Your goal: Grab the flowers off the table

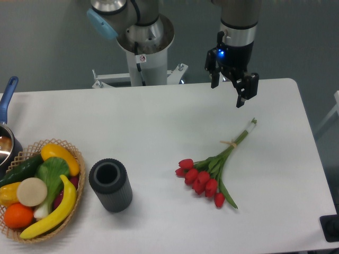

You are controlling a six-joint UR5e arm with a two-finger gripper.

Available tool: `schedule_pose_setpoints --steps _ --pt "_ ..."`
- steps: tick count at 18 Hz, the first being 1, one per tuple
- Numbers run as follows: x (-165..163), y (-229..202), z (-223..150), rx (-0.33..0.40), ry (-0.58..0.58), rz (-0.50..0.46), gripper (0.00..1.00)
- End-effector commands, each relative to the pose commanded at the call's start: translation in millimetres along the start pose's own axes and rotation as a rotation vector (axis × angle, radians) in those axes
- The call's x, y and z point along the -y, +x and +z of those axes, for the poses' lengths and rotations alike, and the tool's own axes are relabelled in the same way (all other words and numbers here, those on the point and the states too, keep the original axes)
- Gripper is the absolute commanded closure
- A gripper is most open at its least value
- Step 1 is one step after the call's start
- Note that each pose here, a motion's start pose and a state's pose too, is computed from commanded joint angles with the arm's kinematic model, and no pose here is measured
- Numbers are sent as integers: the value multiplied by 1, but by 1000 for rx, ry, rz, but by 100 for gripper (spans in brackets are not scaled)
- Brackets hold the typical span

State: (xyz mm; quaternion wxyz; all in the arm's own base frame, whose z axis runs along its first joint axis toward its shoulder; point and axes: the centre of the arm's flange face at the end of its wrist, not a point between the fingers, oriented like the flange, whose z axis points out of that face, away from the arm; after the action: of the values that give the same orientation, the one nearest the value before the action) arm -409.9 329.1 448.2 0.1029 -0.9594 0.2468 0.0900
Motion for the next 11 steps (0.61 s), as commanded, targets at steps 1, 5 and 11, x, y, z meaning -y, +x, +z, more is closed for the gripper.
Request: schedule_pose_setpoints --steps 1,5,11 --pt "1 1 2 -1 9 0 0" --pt "1 -2 -5 6 0 -7 0" --pt "6 -2 2 2 54 -124 0"
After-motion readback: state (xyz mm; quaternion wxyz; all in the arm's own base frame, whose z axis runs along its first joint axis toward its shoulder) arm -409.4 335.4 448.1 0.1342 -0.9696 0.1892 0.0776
